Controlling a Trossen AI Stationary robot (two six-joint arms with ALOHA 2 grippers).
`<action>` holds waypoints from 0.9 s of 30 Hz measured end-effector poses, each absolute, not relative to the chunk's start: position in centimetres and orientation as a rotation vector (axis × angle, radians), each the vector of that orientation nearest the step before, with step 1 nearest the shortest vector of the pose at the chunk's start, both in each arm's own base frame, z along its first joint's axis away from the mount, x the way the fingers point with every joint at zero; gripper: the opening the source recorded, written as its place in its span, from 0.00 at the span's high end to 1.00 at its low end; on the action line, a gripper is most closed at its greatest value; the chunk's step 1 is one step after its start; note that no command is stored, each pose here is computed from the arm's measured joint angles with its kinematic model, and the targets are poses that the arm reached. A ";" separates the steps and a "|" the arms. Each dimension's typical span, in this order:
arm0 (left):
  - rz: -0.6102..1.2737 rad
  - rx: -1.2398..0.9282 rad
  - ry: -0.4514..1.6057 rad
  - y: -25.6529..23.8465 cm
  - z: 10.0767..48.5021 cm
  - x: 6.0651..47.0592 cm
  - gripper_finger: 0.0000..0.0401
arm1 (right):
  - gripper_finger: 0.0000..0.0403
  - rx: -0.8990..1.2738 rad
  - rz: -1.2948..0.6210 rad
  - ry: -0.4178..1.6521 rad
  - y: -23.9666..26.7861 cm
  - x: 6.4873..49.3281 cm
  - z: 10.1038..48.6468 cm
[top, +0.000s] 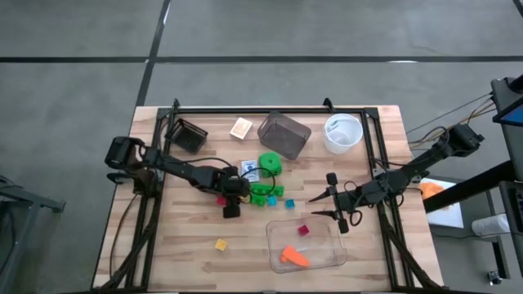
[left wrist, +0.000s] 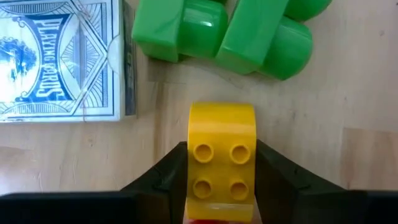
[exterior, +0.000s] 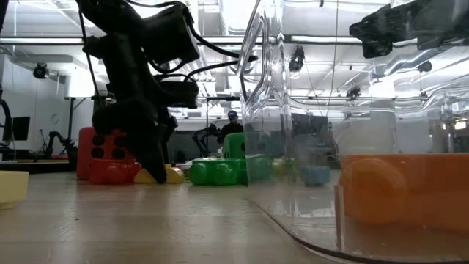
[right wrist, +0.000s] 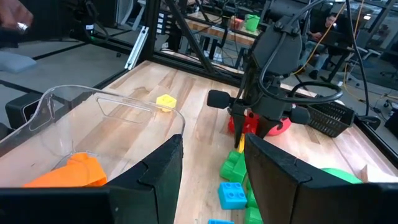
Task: Pick & Place Toys
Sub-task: Put the top yellow game piece into the bottom transparent bin
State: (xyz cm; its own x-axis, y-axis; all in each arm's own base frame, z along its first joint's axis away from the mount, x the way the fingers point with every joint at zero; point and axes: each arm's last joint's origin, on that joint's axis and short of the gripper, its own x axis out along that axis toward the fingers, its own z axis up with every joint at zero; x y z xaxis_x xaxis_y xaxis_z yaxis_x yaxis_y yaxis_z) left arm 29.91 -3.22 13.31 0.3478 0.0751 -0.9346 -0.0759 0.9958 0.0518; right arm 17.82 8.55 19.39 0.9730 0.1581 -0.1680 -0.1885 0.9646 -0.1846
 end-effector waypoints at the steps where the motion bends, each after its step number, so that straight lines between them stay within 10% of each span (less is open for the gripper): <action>1: 0.093 -0.001 1.196 -3.3 13.6 29.9 0.66 | 0.58 -0.202 0.177 0.155 8.6 17.8 19.4; 19: -0.219 -0.094 0.206 -5.3 22.1 30.1 0.66 | 0.58 -0.202 0.176 0.160 8.7 18.1 19.0; 27: -0.347 -0.092 0.247 -8.9 19.7 34.3 0.66 | 0.58 -0.208 0.162 0.153 8.6 18.2 19.1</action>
State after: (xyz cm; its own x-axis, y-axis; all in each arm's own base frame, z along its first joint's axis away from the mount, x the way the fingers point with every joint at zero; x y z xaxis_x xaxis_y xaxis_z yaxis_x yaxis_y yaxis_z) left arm 34.32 -8.85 19.68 0.9107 -0.3469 -0.2241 0.3246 0.9367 -0.1312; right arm 18.17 8.58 19.11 0.9754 0.1432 -0.1675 -0.1748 0.9656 -0.1924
